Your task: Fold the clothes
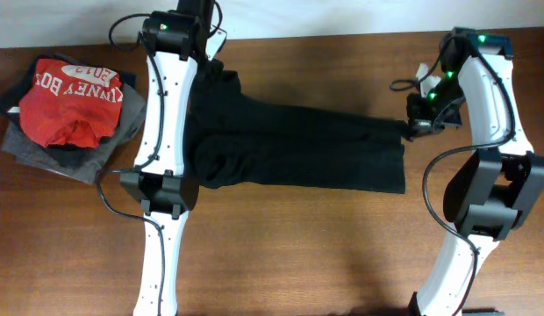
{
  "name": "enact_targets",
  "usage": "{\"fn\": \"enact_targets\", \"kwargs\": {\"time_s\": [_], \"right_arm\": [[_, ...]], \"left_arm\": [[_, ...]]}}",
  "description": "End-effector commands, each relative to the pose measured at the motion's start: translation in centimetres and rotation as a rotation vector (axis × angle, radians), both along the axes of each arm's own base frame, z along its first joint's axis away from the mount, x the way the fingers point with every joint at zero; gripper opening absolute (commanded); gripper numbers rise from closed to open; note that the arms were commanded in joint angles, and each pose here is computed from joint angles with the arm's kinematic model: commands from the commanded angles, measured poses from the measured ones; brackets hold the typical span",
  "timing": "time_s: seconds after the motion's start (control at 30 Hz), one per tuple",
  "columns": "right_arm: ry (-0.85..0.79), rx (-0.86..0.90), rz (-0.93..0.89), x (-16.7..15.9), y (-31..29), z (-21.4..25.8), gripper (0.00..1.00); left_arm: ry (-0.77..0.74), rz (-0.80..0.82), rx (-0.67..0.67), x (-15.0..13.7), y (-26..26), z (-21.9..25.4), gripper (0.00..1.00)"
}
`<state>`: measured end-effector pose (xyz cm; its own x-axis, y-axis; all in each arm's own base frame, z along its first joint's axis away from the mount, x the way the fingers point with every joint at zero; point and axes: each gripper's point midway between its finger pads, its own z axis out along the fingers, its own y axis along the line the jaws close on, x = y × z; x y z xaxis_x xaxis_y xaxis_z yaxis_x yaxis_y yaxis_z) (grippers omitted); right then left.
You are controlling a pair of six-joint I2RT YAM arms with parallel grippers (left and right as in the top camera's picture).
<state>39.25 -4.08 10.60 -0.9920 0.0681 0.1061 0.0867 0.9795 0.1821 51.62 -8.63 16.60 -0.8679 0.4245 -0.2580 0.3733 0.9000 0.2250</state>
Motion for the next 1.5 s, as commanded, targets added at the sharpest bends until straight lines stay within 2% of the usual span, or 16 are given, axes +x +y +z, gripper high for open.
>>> {"fn": "enact_targets", "kwargs": {"time_s": [0.0, 0.13, 0.3, 0.67, 0.83, 0.87, 0.93, 0.97, 1.0, 1.07, 1.17, 1.23, 1.47], "right_arm": [[0.013, 0.032, 0.004, -1.2, 0.4, 0.3, 0.04], [0.000, 0.110, 0.025, -1.2, 1.7, 0.4, 0.04], [-0.001, 0.120, 0.029, -1.2, 1.9, 0.4, 0.04], [-0.001, 0.115, 0.042, -1.2, 1.7, 0.3, 0.04], [-0.002, 0.115, 0.042, -1.2, 1.7, 0.3, 0.04], [-0.002, 0.115, 0.042, -1.2, 1.7, 0.3, 0.12], [-0.003, 0.114, 0.042, -1.2, 1.7, 0.3, 0.45], [-0.005, 0.114, 0.042, -1.1, 1.7, 0.3, 0.50], [-0.007, 0.114, 0.042, -1.1, 1.7, 0.3, 0.53], [-0.013, 0.113, 0.042, -0.9, 1.7, 0.3, 0.54], [-0.026, 0.110, 0.042, -0.6, 1.6, 0.2, 0.54], [-0.042, 0.106, 0.044, -0.2, 1.6, 0.2, 0.53], [-0.128, 0.081, 0.050, 1.9, 1.0, -1.0, 0.54]], "left_arm": [[0.047, 0.035, -0.017, -0.4, -0.1, -1.4, 0.01], [0.081, 0.066, -0.043, -1.0, -1.0, -2.2, 0.00], [0.180, 0.059, -0.110, -2.8, -2.4, -3.3, 0.00], [0.471, 0.099, -0.051, -8.0, -1.5, -9.6, 0.00], [0.524, 0.102, -0.034, -9.1, -1.2, -10.7, 0.00], [0.523, 0.101, -0.034, -9.1, -1.2, -10.7, 0.03], [0.514, 0.096, -0.035, -9.0, -1.2, -10.3, 0.27], [0.508, 0.092, -0.032, -9.0, -1.1, -10.1, 0.40], [0.498, 0.087, -0.028, -8.9, -1.0, -9.7, 0.53], [0.466, 0.086, -0.006, -8.7, -0.6, -8.6, 0.73], [0.409, 0.084, -0.004, -8.5, -0.3, -6.3, 0.86], [0.358, 0.086, -0.016, -8.4, -0.1, -4.1, 0.99], [0.153, 0.104, -0.059, -7.7, 1.2, 2.7, 0.99]]}}
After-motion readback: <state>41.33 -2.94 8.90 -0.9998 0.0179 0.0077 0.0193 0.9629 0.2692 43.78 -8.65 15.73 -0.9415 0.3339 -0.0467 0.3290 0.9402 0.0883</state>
